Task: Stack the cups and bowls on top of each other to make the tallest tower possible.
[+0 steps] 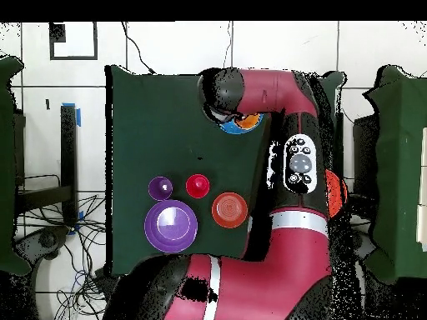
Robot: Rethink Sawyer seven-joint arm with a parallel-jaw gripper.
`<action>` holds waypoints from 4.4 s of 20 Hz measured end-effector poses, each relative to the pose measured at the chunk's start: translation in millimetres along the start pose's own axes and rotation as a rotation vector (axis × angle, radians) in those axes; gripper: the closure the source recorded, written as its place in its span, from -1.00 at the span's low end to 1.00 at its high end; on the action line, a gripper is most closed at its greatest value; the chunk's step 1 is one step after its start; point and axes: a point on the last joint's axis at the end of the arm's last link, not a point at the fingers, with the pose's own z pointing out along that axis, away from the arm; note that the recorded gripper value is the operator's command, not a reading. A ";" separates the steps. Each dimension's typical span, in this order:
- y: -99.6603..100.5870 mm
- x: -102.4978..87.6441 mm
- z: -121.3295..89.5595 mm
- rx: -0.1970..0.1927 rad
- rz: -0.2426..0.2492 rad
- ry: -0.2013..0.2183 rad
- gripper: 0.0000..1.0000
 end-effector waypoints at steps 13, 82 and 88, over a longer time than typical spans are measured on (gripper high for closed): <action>21.5 -32.0 -27.6 0.038 0.006 0.014 1.00; 44.8 30.5 -11.9 0.064 -0.052 0.102 1.00; 42.2 30.0 -7.3 0.057 -0.050 0.092 1.00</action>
